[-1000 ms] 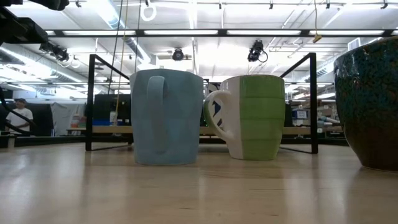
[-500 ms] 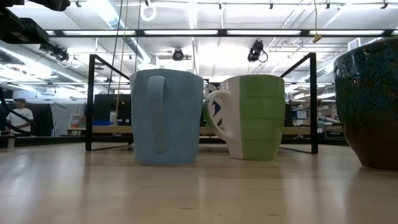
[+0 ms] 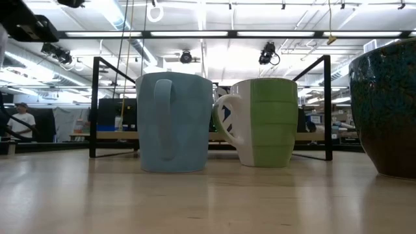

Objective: Place coffee mugs
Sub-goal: Put the violet mug on the shelf

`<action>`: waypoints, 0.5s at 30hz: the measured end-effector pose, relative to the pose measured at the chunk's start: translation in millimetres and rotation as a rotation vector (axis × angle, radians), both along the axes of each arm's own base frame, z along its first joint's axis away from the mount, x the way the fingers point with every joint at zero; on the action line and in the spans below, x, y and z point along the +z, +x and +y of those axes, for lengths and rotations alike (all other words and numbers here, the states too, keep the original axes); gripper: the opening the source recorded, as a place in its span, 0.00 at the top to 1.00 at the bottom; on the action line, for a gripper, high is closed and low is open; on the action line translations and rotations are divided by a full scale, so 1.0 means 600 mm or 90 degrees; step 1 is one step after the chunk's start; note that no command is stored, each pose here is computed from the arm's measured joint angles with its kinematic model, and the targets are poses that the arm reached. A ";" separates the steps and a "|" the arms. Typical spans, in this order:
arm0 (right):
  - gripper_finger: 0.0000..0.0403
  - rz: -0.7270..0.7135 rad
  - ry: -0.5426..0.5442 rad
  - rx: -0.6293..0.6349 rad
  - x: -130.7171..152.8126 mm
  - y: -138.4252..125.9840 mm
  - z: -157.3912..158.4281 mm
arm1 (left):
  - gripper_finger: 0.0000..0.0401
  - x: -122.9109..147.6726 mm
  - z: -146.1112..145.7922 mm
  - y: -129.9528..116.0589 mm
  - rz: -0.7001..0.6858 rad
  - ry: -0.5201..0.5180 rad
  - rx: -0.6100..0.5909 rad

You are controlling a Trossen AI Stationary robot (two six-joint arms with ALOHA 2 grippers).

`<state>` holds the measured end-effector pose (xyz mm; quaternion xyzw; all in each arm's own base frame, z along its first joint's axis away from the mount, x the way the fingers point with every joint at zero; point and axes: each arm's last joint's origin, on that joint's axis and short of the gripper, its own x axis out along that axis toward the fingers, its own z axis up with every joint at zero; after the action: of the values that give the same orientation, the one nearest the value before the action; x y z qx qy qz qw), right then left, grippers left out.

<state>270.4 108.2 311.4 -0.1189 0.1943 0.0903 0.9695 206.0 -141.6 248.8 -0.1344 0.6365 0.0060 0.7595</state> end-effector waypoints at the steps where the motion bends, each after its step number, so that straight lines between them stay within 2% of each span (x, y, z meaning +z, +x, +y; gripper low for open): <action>1: 0.87 0.000 0.000 0.000 0.000 0.000 0.000 | 0.96 0.004 0.004 0.002 0.002 -0.004 0.002; 7: 0.87 0.000 0.000 0.000 0.000 0.000 0.000 | 0.96 0.055 0.028 0.025 -0.032 0.006 -0.006; 15: 0.87 0.000 0.000 0.000 0.000 0.000 0.000 | 0.96 0.113 0.085 0.050 -0.077 0.043 -0.010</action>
<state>270.3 108.2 311.4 -0.1189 0.1944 0.0904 0.9695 236.3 -90.9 316.5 -0.1039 0.5896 0.0135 0.8009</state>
